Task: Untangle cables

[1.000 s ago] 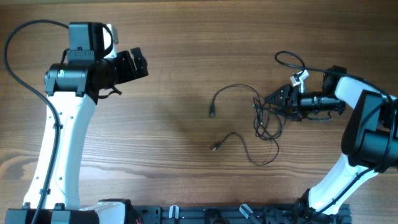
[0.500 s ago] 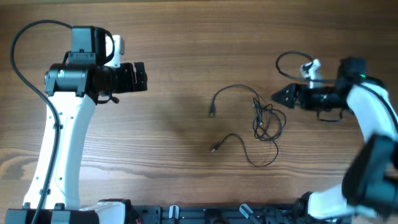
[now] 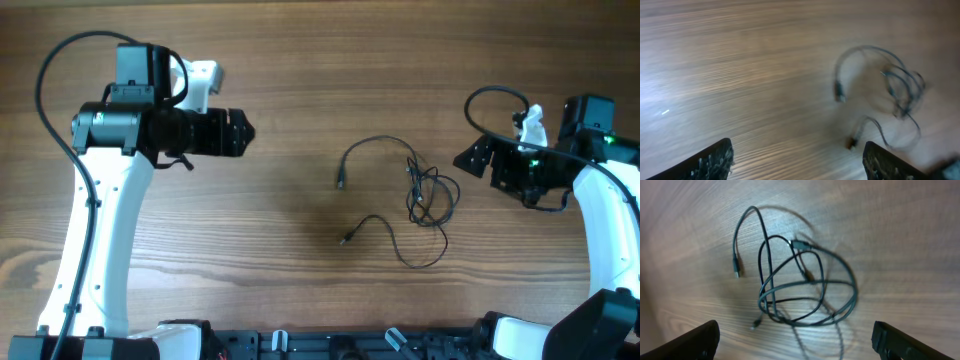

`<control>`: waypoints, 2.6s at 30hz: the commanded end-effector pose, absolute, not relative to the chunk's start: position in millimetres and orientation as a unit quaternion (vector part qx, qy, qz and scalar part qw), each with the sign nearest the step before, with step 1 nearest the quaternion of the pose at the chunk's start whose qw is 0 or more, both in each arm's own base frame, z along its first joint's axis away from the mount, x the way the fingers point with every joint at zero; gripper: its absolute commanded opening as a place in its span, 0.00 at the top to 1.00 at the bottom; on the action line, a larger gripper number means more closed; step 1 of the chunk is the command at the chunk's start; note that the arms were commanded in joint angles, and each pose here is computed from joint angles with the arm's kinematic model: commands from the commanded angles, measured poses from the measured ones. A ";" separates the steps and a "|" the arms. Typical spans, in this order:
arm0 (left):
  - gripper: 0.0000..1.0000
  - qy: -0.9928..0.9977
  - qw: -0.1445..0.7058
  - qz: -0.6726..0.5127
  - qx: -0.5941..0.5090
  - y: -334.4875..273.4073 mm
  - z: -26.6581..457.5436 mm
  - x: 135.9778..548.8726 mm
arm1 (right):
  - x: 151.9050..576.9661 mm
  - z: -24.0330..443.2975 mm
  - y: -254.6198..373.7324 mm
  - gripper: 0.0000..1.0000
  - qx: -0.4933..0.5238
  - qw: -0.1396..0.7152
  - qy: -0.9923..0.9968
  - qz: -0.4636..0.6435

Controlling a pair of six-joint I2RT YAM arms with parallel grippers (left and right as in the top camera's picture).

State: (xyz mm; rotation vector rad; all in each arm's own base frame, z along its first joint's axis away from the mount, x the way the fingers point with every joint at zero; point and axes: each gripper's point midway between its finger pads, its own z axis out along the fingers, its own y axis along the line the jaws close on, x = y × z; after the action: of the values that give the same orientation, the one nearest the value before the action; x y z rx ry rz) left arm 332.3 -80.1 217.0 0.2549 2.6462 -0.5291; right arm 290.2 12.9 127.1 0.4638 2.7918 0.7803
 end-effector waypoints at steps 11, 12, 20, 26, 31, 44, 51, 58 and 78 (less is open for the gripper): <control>0.15 0.926 0.211 -0.253 0.187 -112.0 224.4 315.5 | 278.0 87.8 68.8 0.14 0.219 0.035 0.947 0.234; 0.16 0.925 0.208 -0.254 0.190 -114.2 223.2 313.9 | 278.0 83.5 71.9 0.16 0.209 0.039 0.950 0.227; 0.16 0.923 0.195 -0.259 0.206 -126.1 218.8 306.3 | 273.4 56.3 94.2 0.32 0.143 0.063 0.969 0.192; 0.14 0.921 0.191 -0.261 0.217 -133.6 218.8 303.1 | 274.2 54.6 104.0 0.45 0.126 0.069 0.970 0.196; 0.12 0.921 0.191 -0.261 0.217 -134.0 218.8 302.9 | 273.5 54.1 104.0 0.88 0.126 0.068 0.970 0.195; 0.11 0.921 0.190 -0.261 0.217 -134.0 218.5 302.8 | 267.1 42.8 102.6 0.96 0.124 0.062 0.972 0.192; 0.11 0.921 0.190 -0.261 0.216 -134.0 218.5 302.8 | 290.5 108.8 156.0 0.96 -0.009 0.115 0.930 0.349; 0.11 0.921 0.191 -0.261 0.217 -134.0 218.6 302.9 | 309.2 234.2 189.3 0.96 -0.099 0.213 0.853 0.466; 0.20 0.848 0.210 -0.389 0.294 -178.3 250.1 284.0 | 304.7 340.1 207.7 0.95 -0.225 0.307 0.758 0.530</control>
State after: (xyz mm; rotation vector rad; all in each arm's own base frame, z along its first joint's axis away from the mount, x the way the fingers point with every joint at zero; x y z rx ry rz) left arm 296.0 -154.6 234.2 0.6861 2.4937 -0.9153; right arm 305.4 207.1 341.3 -0.5231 2.0352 1.4472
